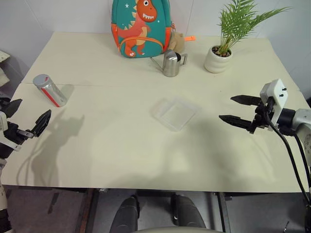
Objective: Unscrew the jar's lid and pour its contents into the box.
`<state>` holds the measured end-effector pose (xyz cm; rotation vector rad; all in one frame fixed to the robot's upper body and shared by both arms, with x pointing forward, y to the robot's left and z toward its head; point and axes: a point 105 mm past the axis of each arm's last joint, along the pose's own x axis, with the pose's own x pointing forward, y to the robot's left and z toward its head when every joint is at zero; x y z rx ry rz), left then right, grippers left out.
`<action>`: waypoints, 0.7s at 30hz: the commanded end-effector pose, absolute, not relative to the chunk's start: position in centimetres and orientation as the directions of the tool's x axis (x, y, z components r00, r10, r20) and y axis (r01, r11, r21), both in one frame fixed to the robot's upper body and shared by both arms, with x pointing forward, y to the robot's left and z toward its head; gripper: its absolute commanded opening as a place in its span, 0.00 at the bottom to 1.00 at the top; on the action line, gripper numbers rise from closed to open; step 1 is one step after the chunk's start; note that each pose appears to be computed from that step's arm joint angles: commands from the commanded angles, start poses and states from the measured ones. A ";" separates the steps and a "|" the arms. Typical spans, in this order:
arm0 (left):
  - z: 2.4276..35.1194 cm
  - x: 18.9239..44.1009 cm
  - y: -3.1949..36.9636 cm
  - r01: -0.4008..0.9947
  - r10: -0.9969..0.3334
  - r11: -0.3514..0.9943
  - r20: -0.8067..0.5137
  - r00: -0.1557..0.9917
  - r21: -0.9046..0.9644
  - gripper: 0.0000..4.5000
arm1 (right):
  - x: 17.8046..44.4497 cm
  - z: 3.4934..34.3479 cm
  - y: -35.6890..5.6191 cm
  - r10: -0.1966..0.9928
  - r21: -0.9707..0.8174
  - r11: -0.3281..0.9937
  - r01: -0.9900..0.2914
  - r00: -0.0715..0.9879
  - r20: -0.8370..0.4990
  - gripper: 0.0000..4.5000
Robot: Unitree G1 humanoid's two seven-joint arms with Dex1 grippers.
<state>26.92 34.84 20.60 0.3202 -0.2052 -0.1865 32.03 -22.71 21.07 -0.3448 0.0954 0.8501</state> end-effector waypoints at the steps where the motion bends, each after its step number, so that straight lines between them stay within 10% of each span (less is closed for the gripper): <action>1: 21.6 27.0 34.3 0.149 -0.231 0.927 0.210 0.950 0.345 0.99 | 31.6 22.9 -22.7 0.724 -0.310 0.609 -0.730 0.671 -0.158 1.00; 21: 20.2 29.8 35.8 -0.207 0.160 0.968 0.285 0.945 0.141 0.99 | 31.0 23.8 -16.3 0.903 -0.300 0.379 -0.875 0.421 -0.085 1.00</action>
